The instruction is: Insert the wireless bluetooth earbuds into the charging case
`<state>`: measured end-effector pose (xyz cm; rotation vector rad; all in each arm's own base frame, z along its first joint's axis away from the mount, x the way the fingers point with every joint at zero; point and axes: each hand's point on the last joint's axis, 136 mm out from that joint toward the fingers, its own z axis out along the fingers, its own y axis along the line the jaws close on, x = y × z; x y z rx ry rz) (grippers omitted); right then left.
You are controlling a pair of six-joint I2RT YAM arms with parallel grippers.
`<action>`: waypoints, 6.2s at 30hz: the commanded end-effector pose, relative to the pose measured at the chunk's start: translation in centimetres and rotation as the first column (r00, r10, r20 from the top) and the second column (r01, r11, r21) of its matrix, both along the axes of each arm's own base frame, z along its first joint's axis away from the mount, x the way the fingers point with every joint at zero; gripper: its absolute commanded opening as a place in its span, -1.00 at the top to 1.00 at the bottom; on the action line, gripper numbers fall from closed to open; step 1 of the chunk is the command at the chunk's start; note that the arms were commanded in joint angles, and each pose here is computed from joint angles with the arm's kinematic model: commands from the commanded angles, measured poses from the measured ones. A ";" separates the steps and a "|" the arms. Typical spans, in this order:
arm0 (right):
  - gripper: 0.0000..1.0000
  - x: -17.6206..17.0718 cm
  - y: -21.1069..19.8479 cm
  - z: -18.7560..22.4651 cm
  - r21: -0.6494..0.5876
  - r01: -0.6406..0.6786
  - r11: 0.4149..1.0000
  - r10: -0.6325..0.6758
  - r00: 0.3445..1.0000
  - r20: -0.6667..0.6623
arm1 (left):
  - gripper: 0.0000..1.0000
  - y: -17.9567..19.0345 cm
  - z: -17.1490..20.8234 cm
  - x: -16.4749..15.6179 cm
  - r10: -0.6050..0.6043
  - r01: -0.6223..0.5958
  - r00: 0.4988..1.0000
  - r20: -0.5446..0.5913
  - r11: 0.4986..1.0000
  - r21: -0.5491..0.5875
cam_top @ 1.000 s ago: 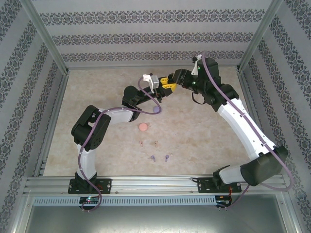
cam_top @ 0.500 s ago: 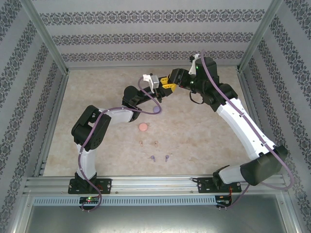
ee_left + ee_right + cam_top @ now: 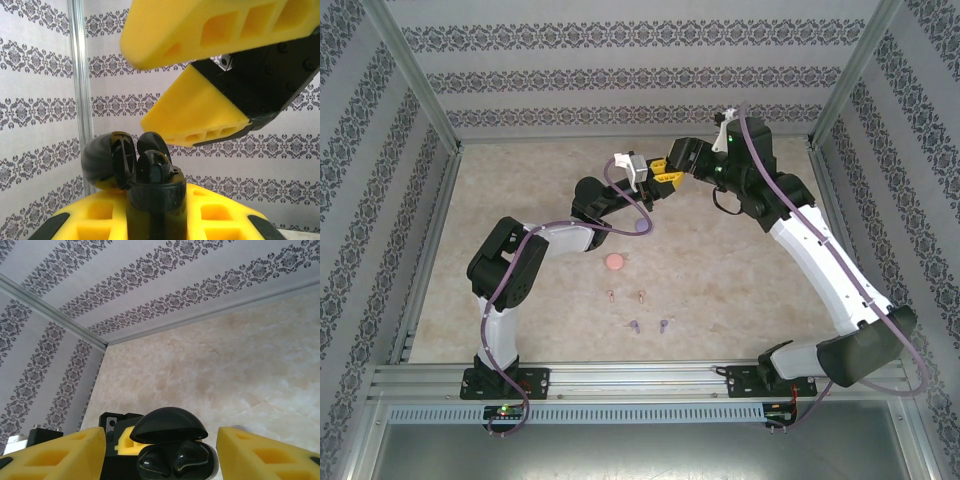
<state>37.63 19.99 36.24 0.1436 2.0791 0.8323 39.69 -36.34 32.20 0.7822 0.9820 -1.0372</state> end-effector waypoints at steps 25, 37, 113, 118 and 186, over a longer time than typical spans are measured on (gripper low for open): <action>0.37 0.0 -3.3 3.2 -0.015 0.044 0.999 -0.043 0.997 0.058 | 1.00 -0.7 0.4 -1.3 -0.064 0.065 0.997 0.039 0.998 -0.012; 1.00 5.7 1.1 -1.5 -0.035 -0.091 0.995 0.087 0.991 -0.105 | 1.00 -1.2 -0.3 -1.5 -0.109 0.109 0.994 0.007 0.994 -0.002; -0.42 -4.4 -15.3 -11.1 -0.148 0.363 0.920 -0.389 0.893 -0.226 | -0.41 -6.5 -26.7 2.6 0.527 -0.042 -0.076 -0.846 0.846 0.531; -0.42 -4.5 -15.2 -11.4 -0.151 0.360 0.921 -0.388 0.887 -0.249 | -0.43 -5.2 -26.9 1.7 0.600 0.003 -0.074 -0.797 0.799 0.601; -0.42 4.2 7.7 -27.8 -0.463 0.157 0.872 -0.435 0.682 -0.588 | -0.99 28.7 -11.4 5.6 0.399 -0.649 -0.090 -0.912 0.671 0.358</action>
